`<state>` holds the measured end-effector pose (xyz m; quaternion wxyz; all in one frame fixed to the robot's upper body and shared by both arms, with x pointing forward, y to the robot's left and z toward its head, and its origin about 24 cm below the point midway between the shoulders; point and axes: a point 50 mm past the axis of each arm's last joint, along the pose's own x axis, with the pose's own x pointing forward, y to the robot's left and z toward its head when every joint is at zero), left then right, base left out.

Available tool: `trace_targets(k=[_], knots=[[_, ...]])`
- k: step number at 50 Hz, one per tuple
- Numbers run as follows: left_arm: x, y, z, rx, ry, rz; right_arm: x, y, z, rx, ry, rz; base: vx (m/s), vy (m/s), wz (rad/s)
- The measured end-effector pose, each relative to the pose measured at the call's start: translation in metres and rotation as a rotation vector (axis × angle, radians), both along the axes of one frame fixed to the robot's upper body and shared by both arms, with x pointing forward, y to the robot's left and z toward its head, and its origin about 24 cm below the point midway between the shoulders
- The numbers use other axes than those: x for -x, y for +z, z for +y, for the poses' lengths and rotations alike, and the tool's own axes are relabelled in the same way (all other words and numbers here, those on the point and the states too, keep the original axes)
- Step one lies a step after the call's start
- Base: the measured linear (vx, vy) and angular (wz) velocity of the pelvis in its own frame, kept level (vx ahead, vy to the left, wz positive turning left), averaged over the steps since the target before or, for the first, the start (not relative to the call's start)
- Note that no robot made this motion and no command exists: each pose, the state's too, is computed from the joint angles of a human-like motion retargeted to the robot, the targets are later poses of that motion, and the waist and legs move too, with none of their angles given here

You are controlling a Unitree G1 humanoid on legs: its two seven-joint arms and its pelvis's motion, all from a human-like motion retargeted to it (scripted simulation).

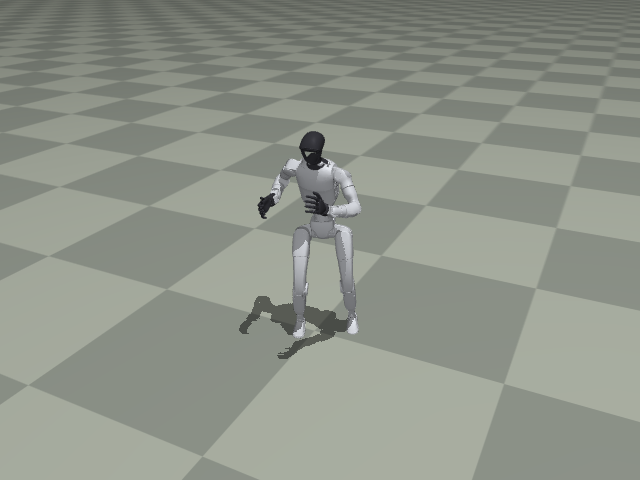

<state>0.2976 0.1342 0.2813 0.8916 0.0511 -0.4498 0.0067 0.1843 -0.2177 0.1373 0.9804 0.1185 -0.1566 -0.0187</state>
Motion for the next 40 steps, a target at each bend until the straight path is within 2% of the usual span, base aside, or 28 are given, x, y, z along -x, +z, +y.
trace_targets(k=[3,5,10,13,18,23,30,36,40], knots=[[-0.034,0.038,-0.014,0.050,0.011,0.038,0.003,-0.009,0.005,-0.041,0.065,0.066,0.34,0.04,-1.00],[-0.057,0.051,-0.007,0.119,0.069,0.103,0.008,-0.006,0.006,-0.007,0.110,0.077,0.44,-0.02,-1.10],[-0.094,0.062,0.070,0.211,0.405,0.263,0.014,0.017,-0.001,0.151,0.128,0.016,0.49,-0.08,-1.34],[-0.093,0.076,0.112,0.189,0.564,0.304,0.011,0.019,-0.002,0.138,0.096,-0.002,0.45,-0.09,-1.53],[-0.070,0.120,0.145,0.163,0.626,0.223,-0.009,0.033,0.021,0.055,0.138,-0.126,0.46,0.01,-1.70],[-0.065,0.139,0.129,0.120,0.551,0.175,-0.016,0.072,0.055,0.020,0.296,-0.337,0.60,0.11,-0.50],[-0.080,0.133,0.074,0.082,0.355,0.168,-0.003,0.103,0.048,0.089,0.339,-0.488,0.80,0.22,0.14],[-0.075,0.148,0.047,0.110,0.260,0.127,-0.018,0.060,0.030,-0.036,0.285,-0.240,0.78,0.30,-0.35],[-0.067,0.171,0.040,0.115,0.299,0.094,-0.014,0.018,0.012,-0.177,0.232,-0.039,0.65,0.24,0.04]])
